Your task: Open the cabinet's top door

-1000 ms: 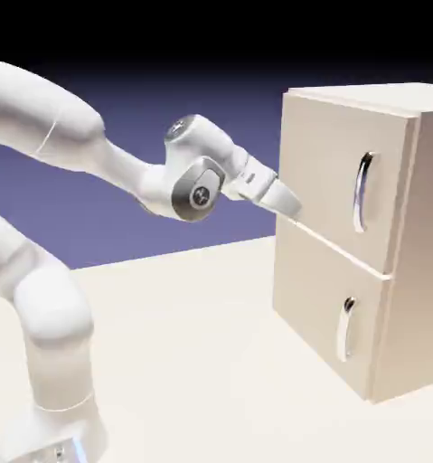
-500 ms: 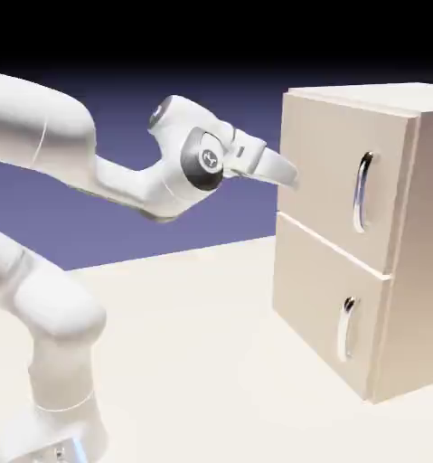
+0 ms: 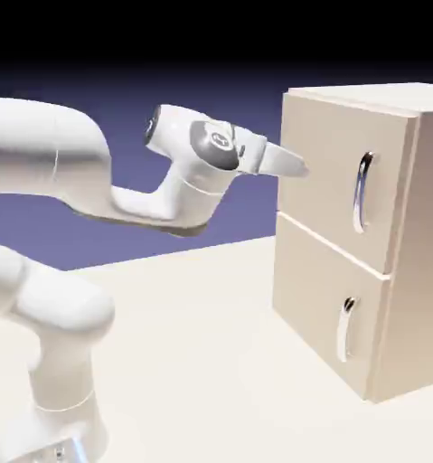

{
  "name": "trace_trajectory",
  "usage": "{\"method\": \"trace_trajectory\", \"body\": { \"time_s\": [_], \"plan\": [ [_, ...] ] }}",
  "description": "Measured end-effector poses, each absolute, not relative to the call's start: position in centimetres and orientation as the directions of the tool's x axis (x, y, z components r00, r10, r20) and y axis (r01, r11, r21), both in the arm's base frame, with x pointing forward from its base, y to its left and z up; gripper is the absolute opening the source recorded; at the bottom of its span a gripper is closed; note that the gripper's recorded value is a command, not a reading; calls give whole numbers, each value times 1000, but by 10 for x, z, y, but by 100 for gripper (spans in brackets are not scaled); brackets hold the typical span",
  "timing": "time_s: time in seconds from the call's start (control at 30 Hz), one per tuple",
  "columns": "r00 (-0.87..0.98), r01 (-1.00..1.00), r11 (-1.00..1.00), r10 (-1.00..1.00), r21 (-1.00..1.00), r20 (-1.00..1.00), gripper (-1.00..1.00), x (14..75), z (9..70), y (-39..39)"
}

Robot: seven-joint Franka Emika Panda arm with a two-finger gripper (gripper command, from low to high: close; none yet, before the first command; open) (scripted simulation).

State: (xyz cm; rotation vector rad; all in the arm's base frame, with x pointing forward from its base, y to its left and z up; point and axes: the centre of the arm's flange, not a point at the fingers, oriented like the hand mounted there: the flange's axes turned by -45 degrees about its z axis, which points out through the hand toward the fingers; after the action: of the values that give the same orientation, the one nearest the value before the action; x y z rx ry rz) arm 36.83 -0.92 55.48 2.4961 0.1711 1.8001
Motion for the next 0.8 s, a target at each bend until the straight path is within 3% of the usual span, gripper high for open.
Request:
{"method": "trace_trajectory", "body": {
  "time_s": [0.8],
  "plan": [
    [15,43,-999,8,7,1000,100,426,483,-76]
  ]
}}
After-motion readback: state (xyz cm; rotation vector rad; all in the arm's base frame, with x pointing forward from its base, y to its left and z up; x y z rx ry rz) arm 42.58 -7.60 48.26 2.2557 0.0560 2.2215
